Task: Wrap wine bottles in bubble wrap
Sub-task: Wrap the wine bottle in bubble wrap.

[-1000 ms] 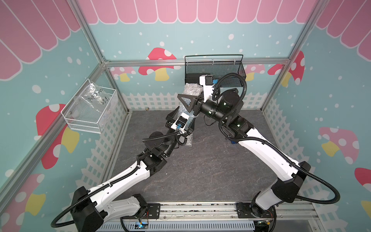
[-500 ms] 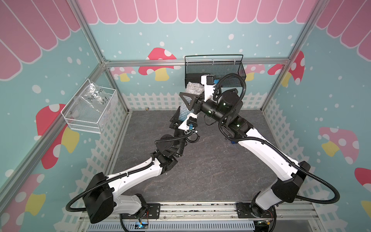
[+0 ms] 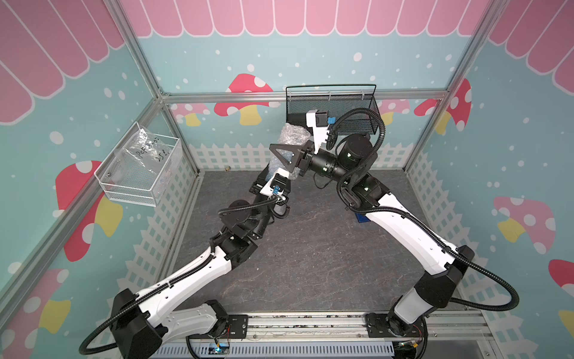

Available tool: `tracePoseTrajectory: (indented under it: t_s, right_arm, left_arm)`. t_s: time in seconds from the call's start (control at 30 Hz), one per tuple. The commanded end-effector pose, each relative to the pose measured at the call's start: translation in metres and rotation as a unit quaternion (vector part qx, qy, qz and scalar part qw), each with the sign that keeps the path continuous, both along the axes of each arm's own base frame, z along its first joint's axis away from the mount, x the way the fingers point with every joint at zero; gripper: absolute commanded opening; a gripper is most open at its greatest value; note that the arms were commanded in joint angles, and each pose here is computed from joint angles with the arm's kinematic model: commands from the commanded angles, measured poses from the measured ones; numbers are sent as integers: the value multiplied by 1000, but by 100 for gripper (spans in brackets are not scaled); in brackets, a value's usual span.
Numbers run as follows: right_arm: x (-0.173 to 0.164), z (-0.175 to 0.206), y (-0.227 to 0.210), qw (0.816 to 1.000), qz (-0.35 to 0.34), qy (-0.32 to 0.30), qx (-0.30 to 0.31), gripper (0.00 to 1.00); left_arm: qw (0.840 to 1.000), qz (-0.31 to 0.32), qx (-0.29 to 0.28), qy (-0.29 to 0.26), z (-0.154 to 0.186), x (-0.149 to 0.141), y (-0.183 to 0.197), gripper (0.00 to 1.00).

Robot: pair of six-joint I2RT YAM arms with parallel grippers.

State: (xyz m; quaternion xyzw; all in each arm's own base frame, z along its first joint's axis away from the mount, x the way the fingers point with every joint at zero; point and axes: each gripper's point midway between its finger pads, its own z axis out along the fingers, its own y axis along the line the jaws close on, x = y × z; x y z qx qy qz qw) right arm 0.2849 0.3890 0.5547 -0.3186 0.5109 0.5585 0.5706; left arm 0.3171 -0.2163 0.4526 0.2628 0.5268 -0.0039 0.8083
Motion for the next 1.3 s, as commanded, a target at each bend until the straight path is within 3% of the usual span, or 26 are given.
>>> tracePoseTrajectory:
  t_s: [0.0,0.17,0.23,0.3,0.37,0.43,0.47,0.53,0.6,0.77,1.1,1.27]
  right_arm:
    - [-88,5,10,972,205,-116,-13,74]
    - [-86,-1,13,968,211,-135,-15,74]
    - [-87,1,13,966,214,-145,-15,61]
    - [-86,4,12,967,211,-144,-12,26]
    - [-83,10,10,969,204,-138,-7,7]
    - [-77,17,7,975,185,-121,2,1]
    - [-73,22,4,979,172,-112,10,0]
    - [-73,32,-2,982,162,-98,30,0]
    - [-81,42,-10,978,176,-94,60,0]
    - [-83,56,-17,974,191,-74,95,0]
    - [-78,64,-24,974,172,-66,130,0]
    - [-67,62,-24,982,126,-70,119,0]
  left_arm:
    - [969,-238,26,64,-11,-49,-44,23]
    - [933,-346,33,92,-1,-90,-49,22]
    - [918,-380,41,106,0,-102,-52,22]
    - [906,-405,44,118,2,-112,-54,25]
    - [910,-395,33,124,4,-108,-52,37]
    - [924,-362,18,119,2,-96,-47,52]
    - [935,-336,7,115,0,-87,-43,60]
    - [953,-282,-18,108,-3,-69,-32,66]
    - [962,-254,-36,97,-7,-61,-25,76]
    - [950,-292,-43,98,-15,-67,-35,87]
    - [953,-266,-51,133,-33,-40,-42,88]
    - [964,-209,-57,154,-42,-20,-35,99]
